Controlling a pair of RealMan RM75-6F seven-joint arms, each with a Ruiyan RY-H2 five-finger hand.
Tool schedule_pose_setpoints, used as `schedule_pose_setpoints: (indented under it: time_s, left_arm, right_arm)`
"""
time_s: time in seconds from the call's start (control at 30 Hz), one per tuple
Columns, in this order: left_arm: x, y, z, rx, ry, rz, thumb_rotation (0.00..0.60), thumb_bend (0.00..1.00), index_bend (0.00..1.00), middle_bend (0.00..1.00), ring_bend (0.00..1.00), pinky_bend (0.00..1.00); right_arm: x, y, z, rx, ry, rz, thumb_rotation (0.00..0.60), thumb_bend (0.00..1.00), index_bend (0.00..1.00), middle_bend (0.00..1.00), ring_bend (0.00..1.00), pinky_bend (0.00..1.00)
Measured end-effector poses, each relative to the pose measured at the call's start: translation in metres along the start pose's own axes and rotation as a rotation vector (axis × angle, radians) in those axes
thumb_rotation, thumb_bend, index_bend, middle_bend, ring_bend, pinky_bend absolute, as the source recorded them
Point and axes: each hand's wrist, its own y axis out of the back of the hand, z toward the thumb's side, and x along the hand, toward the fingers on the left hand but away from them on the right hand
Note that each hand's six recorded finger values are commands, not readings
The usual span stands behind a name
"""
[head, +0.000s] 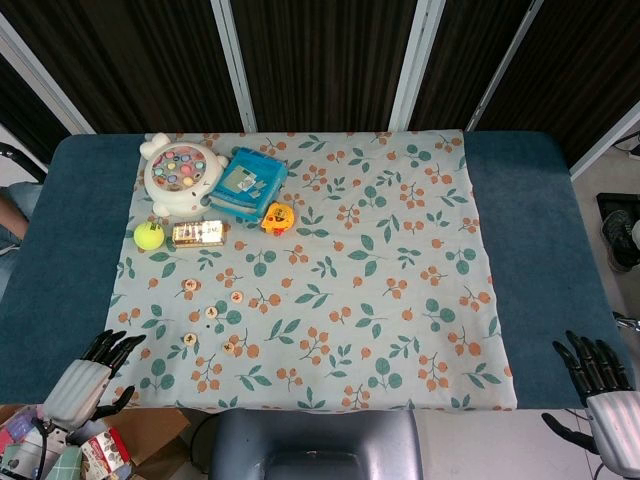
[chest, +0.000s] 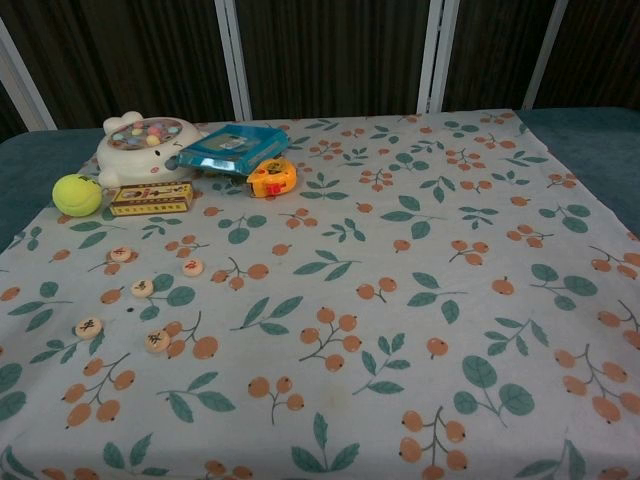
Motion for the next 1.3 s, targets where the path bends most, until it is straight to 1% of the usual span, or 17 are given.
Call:
schedule_pose_setpoints:
  time_s: [0.07,0.13,0.17,0.2,0.23,0.27,0.3,0.33,0.37,0.43,0.5,0.6,0.67,0.83,1.0,1.2,1.3]
  left_arm:
    - [0.002,-0.001,0.001,-0.009,-0.004,0.002,0.600,0.44,0.00,0.12,0.05,0.04]
    - [0.006,-0.003,0.004,-0.033,-0.012,0.015,0.600,0.43,0.00,0.17,0.11,0.17]
    - [0.009,-0.004,0.005,-0.044,-0.015,0.026,0.600,0.43,0.00,0.28,0.24,0.38]
    - [0.012,-0.004,0.007,-0.057,-0.019,0.047,0.600,0.43,0.02,0.42,0.40,0.58]
    - [0.016,-0.005,0.008,-0.069,-0.023,0.067,0.600,0.43,0.04,0.56,0.55,0.73]
    - [0.019,-0.006,0.010,-0.083,-0.026,0.089,0.600,0.43,0.10,0.76,0.76,0.90]
    - [0.024,-0.008,0.013,-0.107,-0.029,0.118,0.600,0.44,0.17,0.91,0.92,0.99]
    - [0.028,-0.011,0.015,-0.129,-0.029,0.137,0.600,0.44,0.21,0.97,0.97,1.00]
    - [0.033,-0.015,0.017,-0.155,-0.027,0.151,0.600,0.44,0.26,1.00,1.00,1.00]
    - [0.043,-0.027,0.021,-0.215,-0.015,0.152,0.600,0.43,0.27,1.00,1.00,1.00]
    - [0.052,-0.038,0.021,-0.240,0.005,0.118,0.600,0.43,0.27,1.00,1.00,1.00]
    - [0.063,-0.050,0.013,-0.226,0.059,0.052,0.600,0.43,0.29,1.00,1.00,1.00]
    - [0.071,-0.058,0.013,-0.225,0.081,0.030,0.600,0.43,0.30,1.00,1.00,1.00]
    - [0.093,-0.077,0.024,-0.203,0.110,0.041,0.600,0.43,0.33,1.00,1.00,1.00]
    - [0.107,-0.084,0.024,-0.179,0.136,0.058,0.600,0.43,0.34,1.00,1.00,1.00]
    - [0.114,-0.086,0.020,-0.166,0.153,0.060,0.600,0.43,0.36,1.00,1.00,1.00]
    - [0.114,-0.084,0.019,-0.162,0.154,0.067,0.600,0.43,0.39,1.00,1.00,1.00]
  right_arm:
    - [0.000,0.001,0.000,-0.002,0.001,-0.003,0.600,0.20,0.00,0.00,0.00,0.03]
    - [0.000,0.000,-0.001,-0.004,0.002,-0.001,0.600,0.20,0.00,0.00,0.00,0.03]
    - [0.000,0.000,-0.001,-0.005,0.003,0.002,0.600,0.20,0.00,0.00,0.00,0.03]
    - [0.000,0.000,-0.001,-0.006,0.003,0.005,0.600,0.20,0.00,0.00,0.00,0.03]
    - [-0.001,-0.001,-0.001,-0.006,0.003,0.008,0.600,0.20,0.00,0.00,0.00,0.03]
    - [-0.002,-0.002,-0.001,-0.005,0.001,0.012,0.600,0.20,0.00,0.00,0.00,0.03]
    - [-0.003,-0.002,-0.001,-0.003,-0.001,0.014,0.600,0.20,0.00,0.00,0.00,0.03]
    - [-0.004,-0.003,-0.001,0.000,-0.002,0.017,0.600,0.20,0.00,0.00,0.00,0.03]
    - [-0.005,-0.004,-0.001,0.005,-0.003,0.021,0.600,0.20,0.00,0.00,0.00,0.03]
    - [-0.006,-0.006,-0.001,0.014,-0.006,0.024,0.600,0.21,0.00,0.00,0.00,0.03]
    - [-0.008,-0.007,0.000,0.021,-0.012,0.028,0.600,0.21,0.00,0.00,0.00,0.03]
    - [-0.009,-0.008,0.000,0.019,-0.019,0.029,0.600,0.20,0.00,0.00,0.00,0.03]
    - [-0.009,-0.007,-0.001,0.016,-0.019,0.026,0.600,0.21,0.00,0.00,0.00,0.03]
    - [-0.008,-0.005,-0.002,0.009,-0.019,0.023,0.600,0.20,0.00,0.00,0.00,0.03]
    - [-0.006,-0.003,-0.003,0.003,-0.018,0.017,0.600,0.20,0.00,0.00,0.00,0.03]
    - [-0.005,-0.002,-0.004,0.002,-0.020,0.013,0.600,0.20,0.00,0.00,0.00,0.03]
    - [-0.005,-0.003,-0.004,0.003,-0.022,0.013,0.600,0.20,0.00,0.00,0.00,0.03]
